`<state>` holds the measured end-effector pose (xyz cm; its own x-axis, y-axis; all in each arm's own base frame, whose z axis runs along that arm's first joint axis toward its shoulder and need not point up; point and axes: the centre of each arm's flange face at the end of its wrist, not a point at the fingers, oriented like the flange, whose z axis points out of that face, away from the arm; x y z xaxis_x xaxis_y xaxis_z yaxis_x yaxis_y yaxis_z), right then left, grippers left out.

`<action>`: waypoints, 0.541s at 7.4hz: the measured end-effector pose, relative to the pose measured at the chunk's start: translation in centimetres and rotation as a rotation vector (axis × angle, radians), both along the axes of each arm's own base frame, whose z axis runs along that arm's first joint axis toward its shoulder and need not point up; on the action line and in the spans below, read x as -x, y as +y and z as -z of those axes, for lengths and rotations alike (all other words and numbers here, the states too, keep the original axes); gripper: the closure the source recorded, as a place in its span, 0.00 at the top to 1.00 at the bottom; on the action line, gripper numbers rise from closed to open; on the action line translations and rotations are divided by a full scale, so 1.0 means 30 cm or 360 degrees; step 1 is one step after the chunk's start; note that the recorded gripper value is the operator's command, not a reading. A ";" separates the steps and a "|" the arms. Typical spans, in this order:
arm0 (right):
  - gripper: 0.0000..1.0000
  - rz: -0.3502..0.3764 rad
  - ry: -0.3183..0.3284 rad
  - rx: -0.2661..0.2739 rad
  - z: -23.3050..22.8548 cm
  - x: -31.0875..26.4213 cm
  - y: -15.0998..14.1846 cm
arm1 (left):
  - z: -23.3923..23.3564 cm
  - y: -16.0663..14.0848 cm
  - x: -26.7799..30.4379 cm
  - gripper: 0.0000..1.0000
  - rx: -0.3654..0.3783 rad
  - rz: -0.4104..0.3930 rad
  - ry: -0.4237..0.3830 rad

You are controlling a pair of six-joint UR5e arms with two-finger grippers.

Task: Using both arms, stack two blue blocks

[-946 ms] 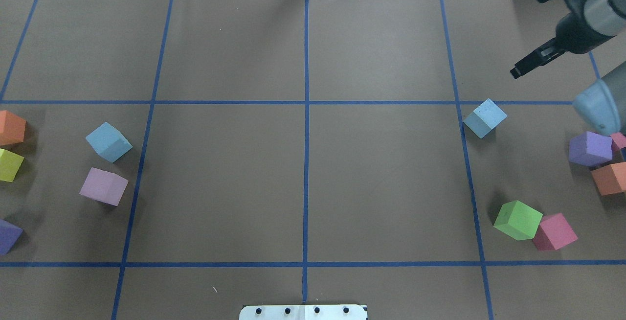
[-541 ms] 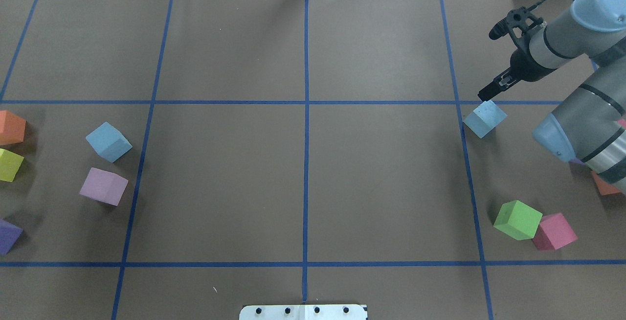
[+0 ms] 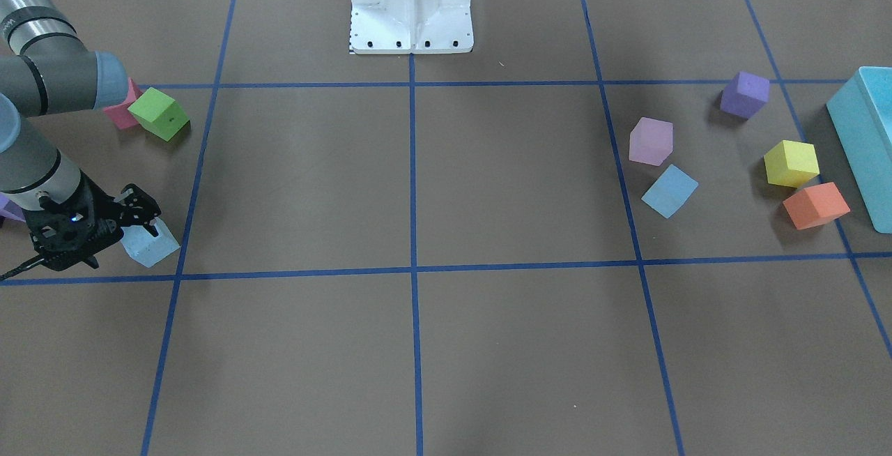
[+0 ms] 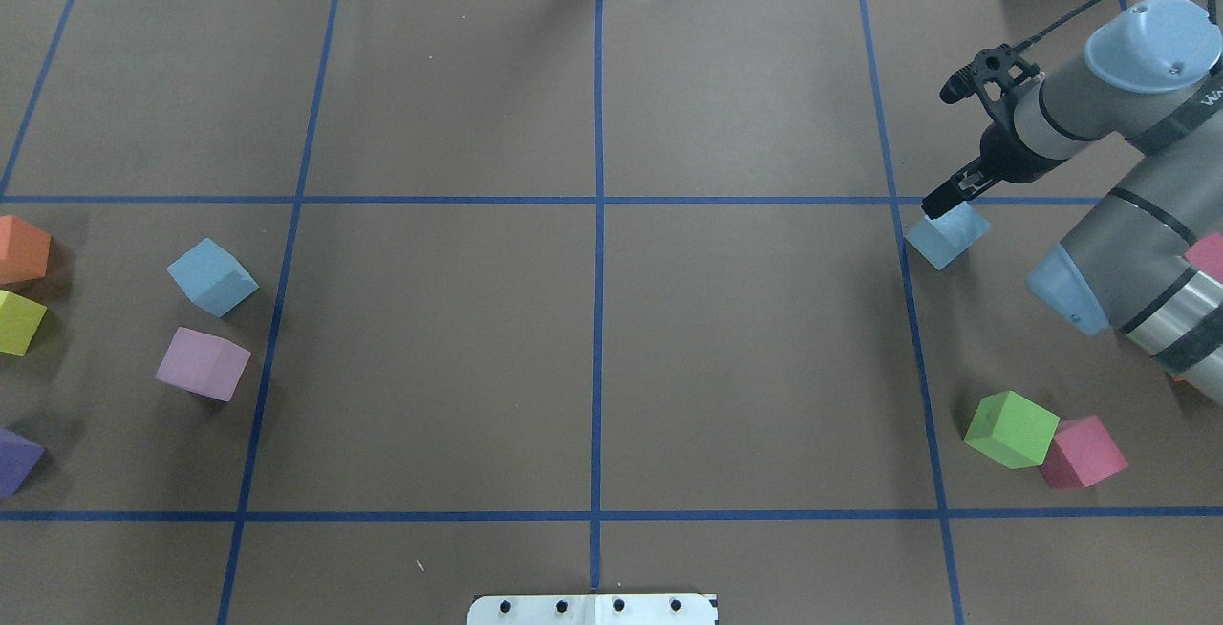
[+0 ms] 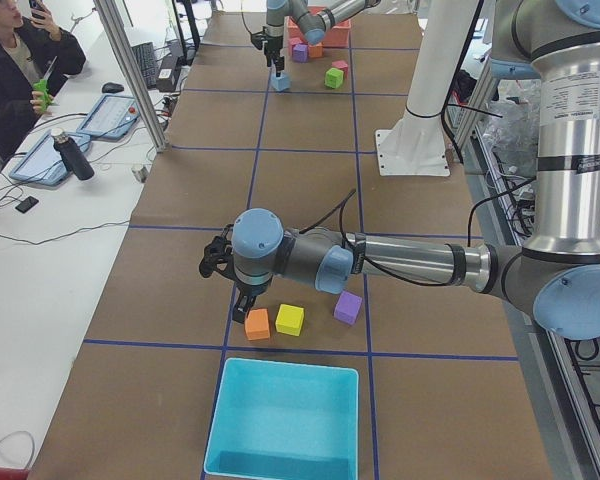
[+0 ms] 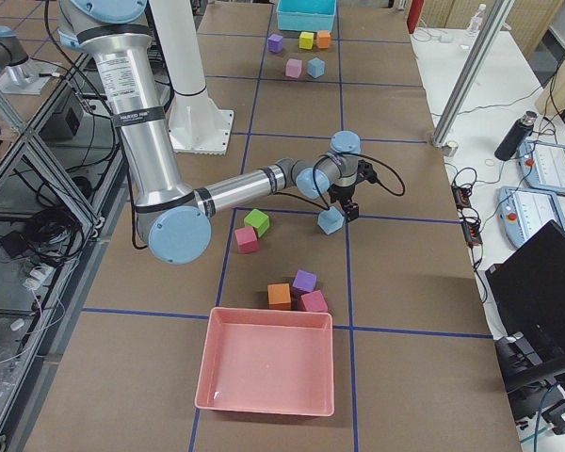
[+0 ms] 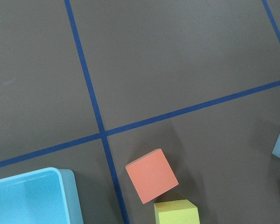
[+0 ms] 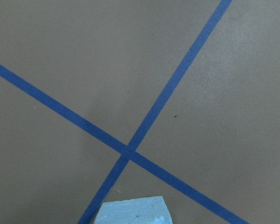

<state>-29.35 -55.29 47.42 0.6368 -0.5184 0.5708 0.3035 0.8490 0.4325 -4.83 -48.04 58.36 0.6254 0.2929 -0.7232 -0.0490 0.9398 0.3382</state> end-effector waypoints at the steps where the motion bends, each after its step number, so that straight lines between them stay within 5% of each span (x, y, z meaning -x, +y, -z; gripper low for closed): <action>1: 0.98 0.0012 0.0006 0.0016 -0.014 0.020 0.009 | 0.000 0.000 0.000 0.98 0.0001 0.0000 0.0000; 2: 0.93 0.0029 0.0017 0.0033 -0.036 0.044 0.017 | 0.000 0.000 0.000 0.98 0.0002 0.0001 0.0000; 4: 0.43 0.0061 0.0044 0.0060 -0.082 0.075 0.029 | 0.000 0.000 0.000 0.98 0.0003 0.0002 0.0001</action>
<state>-31.61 -54.43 49.90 0.6323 -0.5214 0.5730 0.3475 0.8520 0.3917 -4.83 -48.04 58.36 0.6255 0.2907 -0.7240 -0.0475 0.9405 0.3365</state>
